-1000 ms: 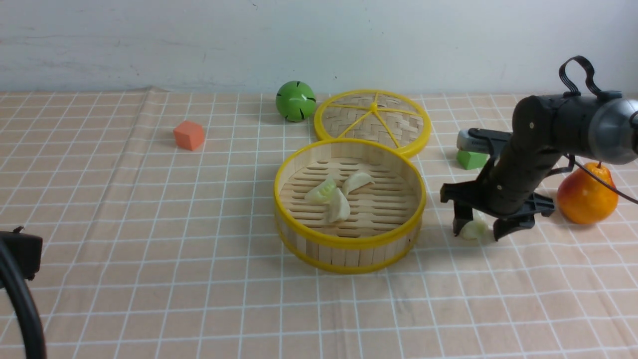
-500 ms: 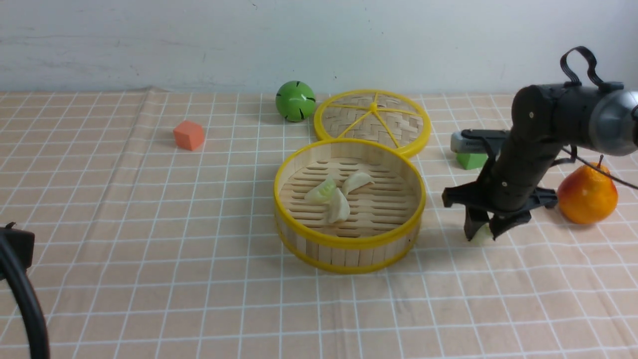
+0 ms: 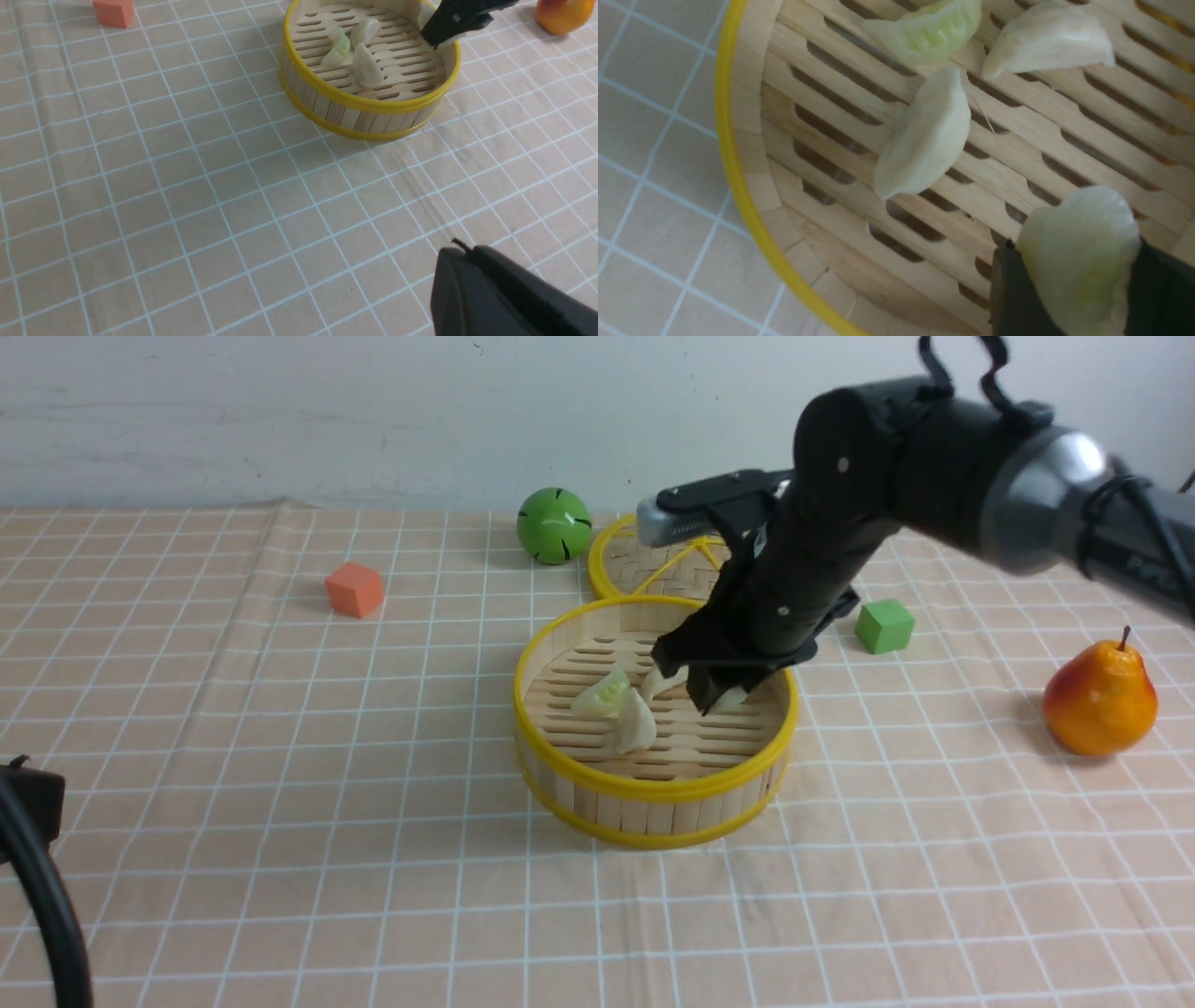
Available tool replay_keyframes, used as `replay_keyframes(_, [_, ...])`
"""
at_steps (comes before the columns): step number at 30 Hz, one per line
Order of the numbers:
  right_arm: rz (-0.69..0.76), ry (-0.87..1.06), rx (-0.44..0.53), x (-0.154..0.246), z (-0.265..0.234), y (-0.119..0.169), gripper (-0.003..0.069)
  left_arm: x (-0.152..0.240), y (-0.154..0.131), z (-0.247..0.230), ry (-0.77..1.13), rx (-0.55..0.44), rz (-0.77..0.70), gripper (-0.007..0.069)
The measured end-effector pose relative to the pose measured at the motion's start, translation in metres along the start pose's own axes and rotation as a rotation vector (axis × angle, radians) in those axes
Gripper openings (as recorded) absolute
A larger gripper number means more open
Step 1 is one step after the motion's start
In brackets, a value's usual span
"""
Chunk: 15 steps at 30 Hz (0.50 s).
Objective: Put the dumplings into the steamer on the table with the brown tablecloth.
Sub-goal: 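Place the dumpling in the bamboo steamer basket with the right gripper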
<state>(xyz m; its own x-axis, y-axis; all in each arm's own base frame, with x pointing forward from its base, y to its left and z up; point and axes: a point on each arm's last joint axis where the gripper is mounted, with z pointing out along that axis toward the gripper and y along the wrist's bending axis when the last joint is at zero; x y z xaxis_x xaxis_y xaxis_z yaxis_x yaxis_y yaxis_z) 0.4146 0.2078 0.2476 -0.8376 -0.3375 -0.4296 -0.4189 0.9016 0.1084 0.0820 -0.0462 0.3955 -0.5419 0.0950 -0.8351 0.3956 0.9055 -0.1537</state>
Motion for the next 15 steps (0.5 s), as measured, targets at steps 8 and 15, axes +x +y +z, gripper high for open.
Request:
replay_keyframes(8, [0.053,-0.012,0.016,0.001,0.048,-0.006,0.0356,0.009,0.002,0.003,0.023,-0.004,0.023,-0.0003])
replay_keyframes(15, [0.061,0.011,0.006,0.001,0.040,-0.005,0.0469,0.044,0.009,0.000,0.004,0.000,0.024,0.0000])
